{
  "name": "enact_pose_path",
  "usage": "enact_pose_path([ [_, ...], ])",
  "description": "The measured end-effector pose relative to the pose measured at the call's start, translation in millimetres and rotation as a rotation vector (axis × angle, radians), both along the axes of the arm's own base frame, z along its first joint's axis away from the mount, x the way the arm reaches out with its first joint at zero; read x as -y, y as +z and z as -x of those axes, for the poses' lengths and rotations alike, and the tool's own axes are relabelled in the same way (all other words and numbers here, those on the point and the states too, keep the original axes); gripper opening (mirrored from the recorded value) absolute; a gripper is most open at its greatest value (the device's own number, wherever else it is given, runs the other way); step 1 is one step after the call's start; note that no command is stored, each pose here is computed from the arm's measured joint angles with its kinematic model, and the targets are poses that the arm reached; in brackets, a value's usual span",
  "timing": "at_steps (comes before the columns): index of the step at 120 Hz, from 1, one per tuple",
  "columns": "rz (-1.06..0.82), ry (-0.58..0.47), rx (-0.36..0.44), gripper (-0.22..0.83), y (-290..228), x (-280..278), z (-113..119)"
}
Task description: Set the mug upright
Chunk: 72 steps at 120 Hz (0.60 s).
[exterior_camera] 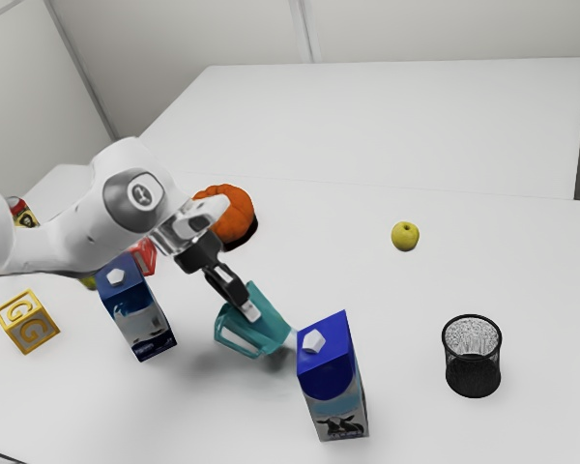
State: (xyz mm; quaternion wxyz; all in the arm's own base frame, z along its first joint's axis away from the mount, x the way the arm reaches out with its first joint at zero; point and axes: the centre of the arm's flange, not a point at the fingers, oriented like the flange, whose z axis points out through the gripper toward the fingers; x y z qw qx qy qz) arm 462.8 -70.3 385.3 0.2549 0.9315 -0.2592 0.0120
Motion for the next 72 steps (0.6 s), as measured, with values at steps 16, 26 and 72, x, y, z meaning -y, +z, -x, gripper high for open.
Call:
enact_pose_path([
  [16,-0.152,-0.022,0.012,-0.14,5.3,-20.3,-7.8],
  [26,-0.239,-0.036,0.018,-0.14,5.6,-26.1,-9.6],
  [72,-0.475,-0.071,0.108,-0.14,7.0,-14.0,-19.8],
])
